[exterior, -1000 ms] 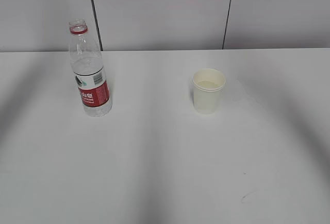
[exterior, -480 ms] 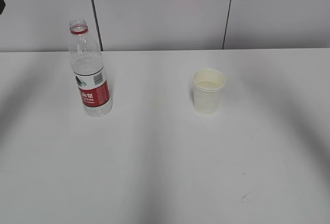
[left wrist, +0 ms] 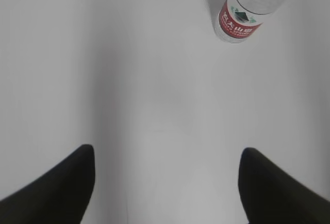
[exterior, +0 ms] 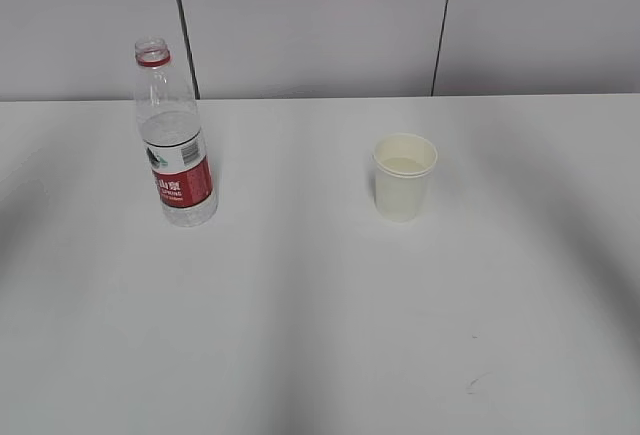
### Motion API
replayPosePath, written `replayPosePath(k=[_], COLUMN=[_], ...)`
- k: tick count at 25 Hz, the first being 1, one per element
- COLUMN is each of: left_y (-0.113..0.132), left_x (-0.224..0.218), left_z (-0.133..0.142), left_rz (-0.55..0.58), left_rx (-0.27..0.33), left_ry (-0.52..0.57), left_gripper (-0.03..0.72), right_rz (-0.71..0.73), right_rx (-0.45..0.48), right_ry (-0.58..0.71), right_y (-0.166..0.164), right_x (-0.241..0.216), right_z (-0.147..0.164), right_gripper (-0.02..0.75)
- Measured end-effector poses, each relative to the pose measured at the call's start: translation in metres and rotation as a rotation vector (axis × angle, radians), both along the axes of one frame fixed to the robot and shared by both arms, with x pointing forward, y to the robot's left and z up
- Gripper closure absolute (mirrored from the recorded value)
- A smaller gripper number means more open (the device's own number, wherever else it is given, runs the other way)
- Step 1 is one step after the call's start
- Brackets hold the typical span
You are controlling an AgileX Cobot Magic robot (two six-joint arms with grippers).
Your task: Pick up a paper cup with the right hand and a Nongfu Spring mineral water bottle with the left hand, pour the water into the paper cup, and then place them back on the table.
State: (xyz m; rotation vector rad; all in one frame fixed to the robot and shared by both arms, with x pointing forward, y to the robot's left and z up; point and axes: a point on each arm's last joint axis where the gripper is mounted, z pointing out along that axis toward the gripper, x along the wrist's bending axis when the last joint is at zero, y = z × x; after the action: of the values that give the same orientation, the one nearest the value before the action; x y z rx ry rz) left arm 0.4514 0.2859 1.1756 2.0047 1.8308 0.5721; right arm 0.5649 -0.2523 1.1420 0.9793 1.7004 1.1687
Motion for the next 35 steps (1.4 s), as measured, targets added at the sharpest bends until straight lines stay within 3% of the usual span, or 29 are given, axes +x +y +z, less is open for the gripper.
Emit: replayPosePath(k=[6,14,22,30,35], left_y=[0.004,0.01,0.01,0.011,0.012], left_x=[-0.049,-0.114,-0.157,-0.166,-0.176], left_z=[0.006,-0.006,-0.056,-0.096,-0.1], left_rz=[0.0,-0.003,-0.017,-0.025,-0.043], left_rx=[-0.011,-0.032,-0.074,-0.087,-0.085], left_ry=[-0.076,-0.167,-0.201,-0.371,-0.534], left_gripper=[0.179,0.195,0.208,0.219,0.221], right_rz=[0.001,0.001,0.001,0.001,0.001], right_rx=[-0.004,-0.005,-0.005,-0.005,-0.005], right_ry=[0.0,-0.009,-0.012,-0.012,-0.012], right_y=[0.0,0.0,0.0,0.0,0.0], right_x=[0.0,-0.002,-0.003,-0.003,-0.003], right_z=[0.0,0.003,0.004,0.004,0.004], right_gripper=[0.153,0.153,0.153,0.153,0.153])
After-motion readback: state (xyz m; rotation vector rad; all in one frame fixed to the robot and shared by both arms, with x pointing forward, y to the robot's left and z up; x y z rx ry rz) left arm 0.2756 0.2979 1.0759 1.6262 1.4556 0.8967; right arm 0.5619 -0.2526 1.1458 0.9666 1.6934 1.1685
